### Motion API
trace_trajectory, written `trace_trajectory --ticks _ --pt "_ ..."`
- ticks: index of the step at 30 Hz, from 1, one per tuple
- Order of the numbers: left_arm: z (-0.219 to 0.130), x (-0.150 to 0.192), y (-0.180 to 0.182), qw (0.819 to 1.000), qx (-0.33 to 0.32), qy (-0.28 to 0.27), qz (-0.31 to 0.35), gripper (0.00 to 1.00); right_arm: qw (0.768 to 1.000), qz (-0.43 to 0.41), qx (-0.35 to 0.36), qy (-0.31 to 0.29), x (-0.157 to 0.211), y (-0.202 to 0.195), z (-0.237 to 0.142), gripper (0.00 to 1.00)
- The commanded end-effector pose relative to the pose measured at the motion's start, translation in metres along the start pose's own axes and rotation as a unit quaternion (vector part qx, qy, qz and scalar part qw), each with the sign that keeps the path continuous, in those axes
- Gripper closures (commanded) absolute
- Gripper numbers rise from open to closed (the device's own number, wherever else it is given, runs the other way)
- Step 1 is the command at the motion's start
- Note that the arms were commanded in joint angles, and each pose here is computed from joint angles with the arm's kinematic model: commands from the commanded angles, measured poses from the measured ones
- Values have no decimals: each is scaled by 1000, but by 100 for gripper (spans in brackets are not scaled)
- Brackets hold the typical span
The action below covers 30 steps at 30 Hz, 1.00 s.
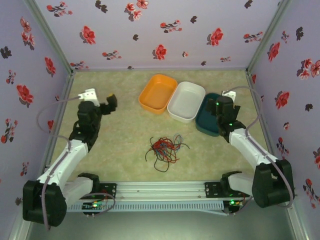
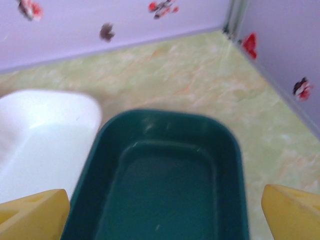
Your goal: Untangle the cables
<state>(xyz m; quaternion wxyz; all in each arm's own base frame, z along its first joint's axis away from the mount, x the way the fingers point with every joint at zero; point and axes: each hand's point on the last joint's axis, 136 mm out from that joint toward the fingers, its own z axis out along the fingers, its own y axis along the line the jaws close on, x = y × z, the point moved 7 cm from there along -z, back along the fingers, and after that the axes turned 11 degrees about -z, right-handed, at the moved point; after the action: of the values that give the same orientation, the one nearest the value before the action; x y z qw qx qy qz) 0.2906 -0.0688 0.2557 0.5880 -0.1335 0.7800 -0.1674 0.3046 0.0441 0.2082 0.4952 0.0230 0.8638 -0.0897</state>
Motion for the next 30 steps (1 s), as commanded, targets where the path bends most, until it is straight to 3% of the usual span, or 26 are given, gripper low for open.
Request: trace_trajectory --ticks 1,7,13,20,30 --pt "-14 41 -24 994 35 103 -31 0 996 -25 -4 88 31 19 -25 1" --pt "-49 104 -52 975 94 202 -18 0 985 -45 -101 134 45 72 -73 2" --pt "-71 152 -60 954 112 278 5 0 962 -69 -179 196 56 114 -101 22" --pt "-73 182 -83 933 140 327 54 4 924 -64 -265 267 65 161 -104 40" --pt "-65 217 -93 901 174 388 90 13 888 -100 -302 331 80 203 -89 61"
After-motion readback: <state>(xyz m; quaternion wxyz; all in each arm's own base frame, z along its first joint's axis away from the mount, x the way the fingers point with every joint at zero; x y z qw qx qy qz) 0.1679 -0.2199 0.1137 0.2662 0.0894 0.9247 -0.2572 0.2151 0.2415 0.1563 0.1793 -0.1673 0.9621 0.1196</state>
